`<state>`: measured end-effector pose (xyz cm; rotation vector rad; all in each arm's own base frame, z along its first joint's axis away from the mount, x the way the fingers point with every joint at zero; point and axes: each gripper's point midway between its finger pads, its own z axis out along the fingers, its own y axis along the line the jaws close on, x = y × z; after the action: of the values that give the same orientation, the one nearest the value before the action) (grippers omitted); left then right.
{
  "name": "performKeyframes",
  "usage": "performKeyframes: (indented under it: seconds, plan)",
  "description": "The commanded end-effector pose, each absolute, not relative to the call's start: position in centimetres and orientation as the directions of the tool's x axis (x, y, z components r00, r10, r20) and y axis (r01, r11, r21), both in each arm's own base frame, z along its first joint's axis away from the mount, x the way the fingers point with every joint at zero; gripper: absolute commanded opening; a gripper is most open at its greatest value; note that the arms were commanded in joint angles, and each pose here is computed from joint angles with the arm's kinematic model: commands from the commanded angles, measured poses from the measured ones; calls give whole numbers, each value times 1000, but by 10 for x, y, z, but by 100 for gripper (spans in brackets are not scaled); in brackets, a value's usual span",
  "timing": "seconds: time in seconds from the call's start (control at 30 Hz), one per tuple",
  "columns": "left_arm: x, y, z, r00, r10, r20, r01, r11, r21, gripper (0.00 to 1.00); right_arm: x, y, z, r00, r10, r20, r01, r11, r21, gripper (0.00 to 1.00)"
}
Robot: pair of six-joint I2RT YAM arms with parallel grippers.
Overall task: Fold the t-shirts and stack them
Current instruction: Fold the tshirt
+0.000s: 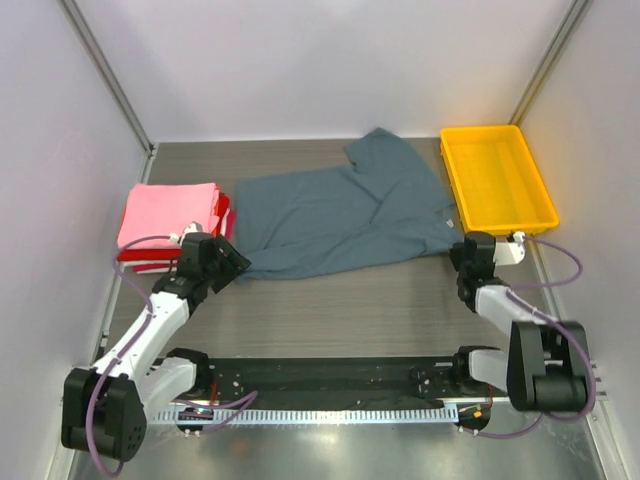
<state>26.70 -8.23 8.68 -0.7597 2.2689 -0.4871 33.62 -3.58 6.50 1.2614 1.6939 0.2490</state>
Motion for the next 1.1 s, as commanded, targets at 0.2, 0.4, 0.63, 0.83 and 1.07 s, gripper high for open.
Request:
performKeyframes:
  seconds: [0.2, 0.4, 0.63, 0.83, 1.07]
  plan:
    - [270, -93, 83, -575, -666, -475, -371, 730, -574, 51, 269, -52, 66, 114, 798, -592, 654, 388, 649, 1]
    - [265, -78, 64, -379, -829, -411, -486, 556, -674, 47, 262, -51, 58, 116, 806, -581, 657, 376, 653, 1]
    - [262, -60, 48, -148, -943, -299, -564, 329, -757, 45, 265, -48, 57, 102, 811, -576, 646, 386, 658, 1]
    - [266, -52, 54, -52, -962, -266, -523, 254, -814, 45, 265, -46, 54, 91, 814, -574, 644, 392, 657, 1]
    - [274, -54, 54, -31, -971, -238, -516, 220, -828, 45, 266, -44, 52, 80, 814, -575, 641, 400, 655, 1]
